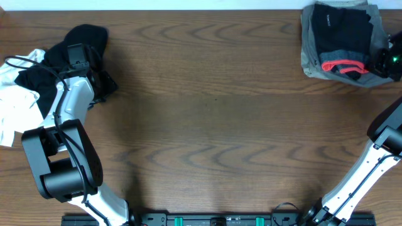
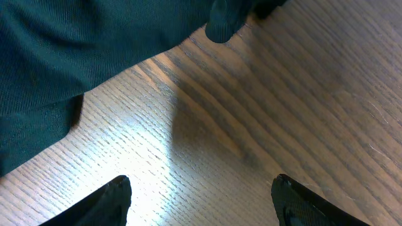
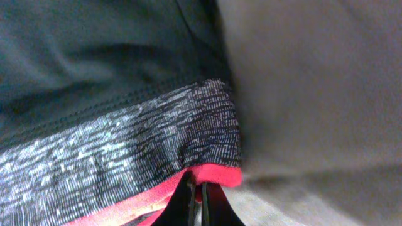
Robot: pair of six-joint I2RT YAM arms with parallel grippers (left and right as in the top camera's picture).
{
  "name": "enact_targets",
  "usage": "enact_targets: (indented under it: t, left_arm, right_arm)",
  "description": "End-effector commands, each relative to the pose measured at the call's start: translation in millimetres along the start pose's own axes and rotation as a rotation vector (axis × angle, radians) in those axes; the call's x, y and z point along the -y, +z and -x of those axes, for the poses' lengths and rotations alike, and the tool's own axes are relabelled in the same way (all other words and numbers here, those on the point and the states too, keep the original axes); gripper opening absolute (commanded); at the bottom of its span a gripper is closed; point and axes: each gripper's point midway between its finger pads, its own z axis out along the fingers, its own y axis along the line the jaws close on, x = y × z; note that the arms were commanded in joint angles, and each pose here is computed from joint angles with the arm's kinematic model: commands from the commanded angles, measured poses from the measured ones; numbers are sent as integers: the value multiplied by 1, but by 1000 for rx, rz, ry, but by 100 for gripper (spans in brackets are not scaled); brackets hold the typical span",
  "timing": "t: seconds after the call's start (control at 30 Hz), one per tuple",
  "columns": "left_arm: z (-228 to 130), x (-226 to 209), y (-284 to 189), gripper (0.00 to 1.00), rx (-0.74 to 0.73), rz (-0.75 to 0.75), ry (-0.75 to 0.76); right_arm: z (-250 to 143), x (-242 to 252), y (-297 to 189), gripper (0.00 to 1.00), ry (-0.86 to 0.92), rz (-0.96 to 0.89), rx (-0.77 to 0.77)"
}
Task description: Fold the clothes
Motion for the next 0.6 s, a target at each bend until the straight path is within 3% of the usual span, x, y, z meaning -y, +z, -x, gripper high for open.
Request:
enact_targets:
  t: [0.0,0.2,0.5,0.57]
  left_arm:
    - [-6,-1,4,73,-16,8,11]
    - [-4,0,4,73,-8,4,10]
    - [-4,0,4,73,-6,3,10]
    - [-4,0,4,73,-6,3,10]
  right_arm:
    - [-14,37,-6,2,188,-125,-43]
    - [-26,43,-11,4,259,-117,-80]
    - [4,34,-37,44,214,-119,36]
    - [18,28,-54,48,182,-117,91]
